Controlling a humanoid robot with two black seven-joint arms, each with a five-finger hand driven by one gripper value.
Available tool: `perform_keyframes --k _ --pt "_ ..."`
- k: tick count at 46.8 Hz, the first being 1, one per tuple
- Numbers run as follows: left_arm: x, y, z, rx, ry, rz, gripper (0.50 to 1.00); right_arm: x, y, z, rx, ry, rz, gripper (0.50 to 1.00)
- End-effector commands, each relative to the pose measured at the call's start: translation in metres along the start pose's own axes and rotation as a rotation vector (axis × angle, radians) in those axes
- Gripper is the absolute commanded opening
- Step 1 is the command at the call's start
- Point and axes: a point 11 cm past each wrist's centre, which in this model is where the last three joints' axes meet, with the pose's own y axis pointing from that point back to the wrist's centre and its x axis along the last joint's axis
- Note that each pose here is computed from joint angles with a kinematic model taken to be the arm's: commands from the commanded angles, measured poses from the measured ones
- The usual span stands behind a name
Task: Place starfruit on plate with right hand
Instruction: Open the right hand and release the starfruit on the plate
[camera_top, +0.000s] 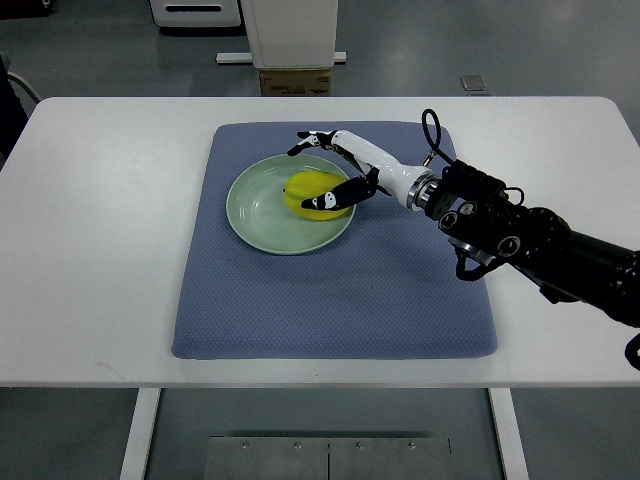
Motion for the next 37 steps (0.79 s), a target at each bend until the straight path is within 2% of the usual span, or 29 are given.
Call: perform_keyframes --k 1,31,37 --pt "0.0 0.0 0.0 0.0 -0.001 0.0 1.0 0.001 0.0 -0.001 0.002 0.0 0.002 0.993" --pt "0.0 0.0 0.0 0.0 0.001 0.0 1.0 0.03 -0.003 -0.014 0.066 -0.24 0.189 1.0" --pt "0.0 0.0 0.0 0.0 0.001 0.0 1.0 0.06 0.012 -0.007 0.077 -0.299 0.288 1.0"
